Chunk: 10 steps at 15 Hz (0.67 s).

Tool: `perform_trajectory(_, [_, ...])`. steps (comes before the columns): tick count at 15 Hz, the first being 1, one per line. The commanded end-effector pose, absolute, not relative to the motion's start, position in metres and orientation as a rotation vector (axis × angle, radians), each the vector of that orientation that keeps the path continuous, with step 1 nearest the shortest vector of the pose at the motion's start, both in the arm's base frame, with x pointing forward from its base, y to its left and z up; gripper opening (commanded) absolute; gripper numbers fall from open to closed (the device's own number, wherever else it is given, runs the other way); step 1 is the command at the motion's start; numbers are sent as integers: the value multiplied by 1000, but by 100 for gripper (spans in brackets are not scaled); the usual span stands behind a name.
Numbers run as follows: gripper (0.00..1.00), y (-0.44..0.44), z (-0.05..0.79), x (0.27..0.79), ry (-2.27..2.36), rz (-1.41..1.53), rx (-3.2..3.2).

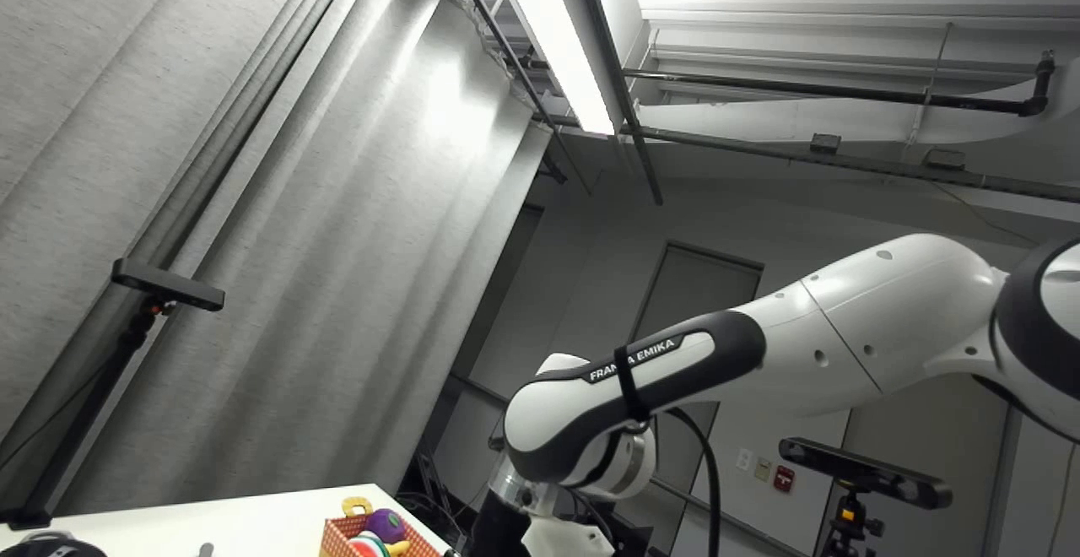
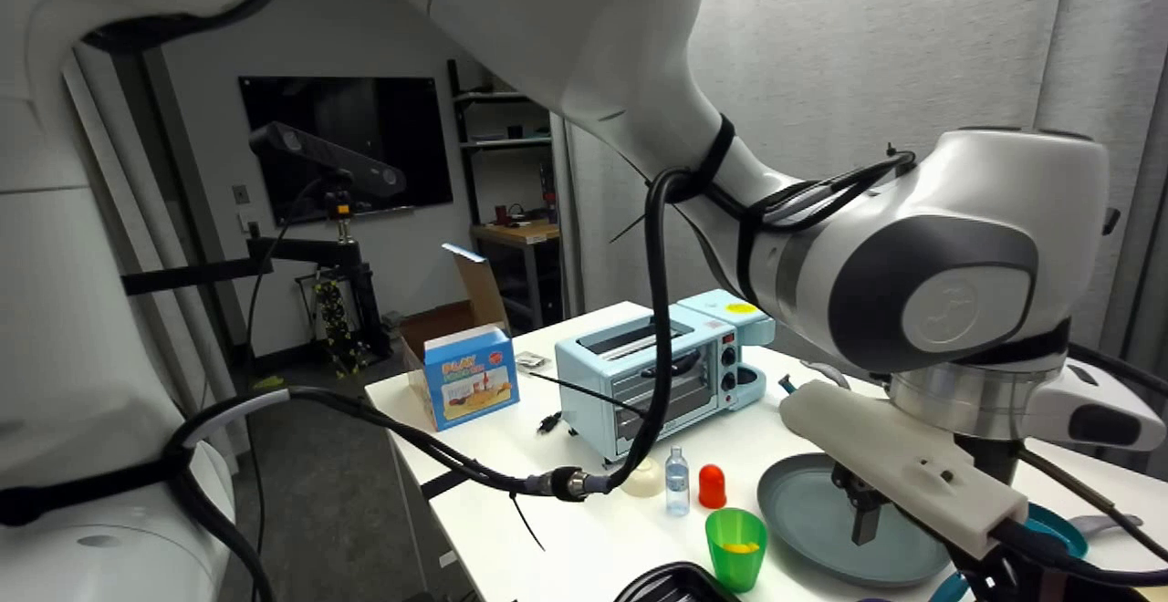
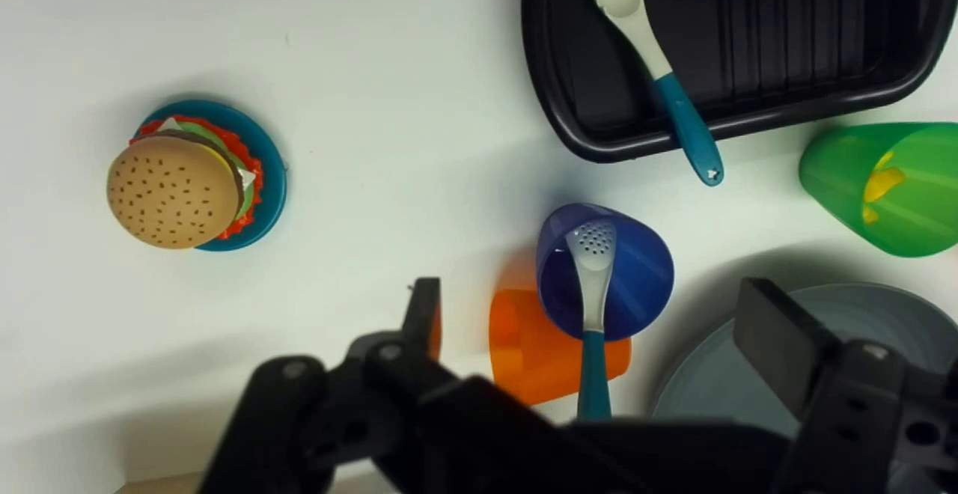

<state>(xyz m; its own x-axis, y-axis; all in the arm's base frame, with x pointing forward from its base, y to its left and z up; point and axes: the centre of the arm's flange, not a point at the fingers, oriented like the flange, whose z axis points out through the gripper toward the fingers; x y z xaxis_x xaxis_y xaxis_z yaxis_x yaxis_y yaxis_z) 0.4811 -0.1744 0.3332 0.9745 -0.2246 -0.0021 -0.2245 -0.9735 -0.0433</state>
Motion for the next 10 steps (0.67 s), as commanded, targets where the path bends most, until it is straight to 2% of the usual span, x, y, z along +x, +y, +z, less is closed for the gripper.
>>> perform_trajectory(1, [100,-195,328,511,406,-43,-3058])
perform_trajectory(10, [100,-215,302,548,473,-42,-3044])
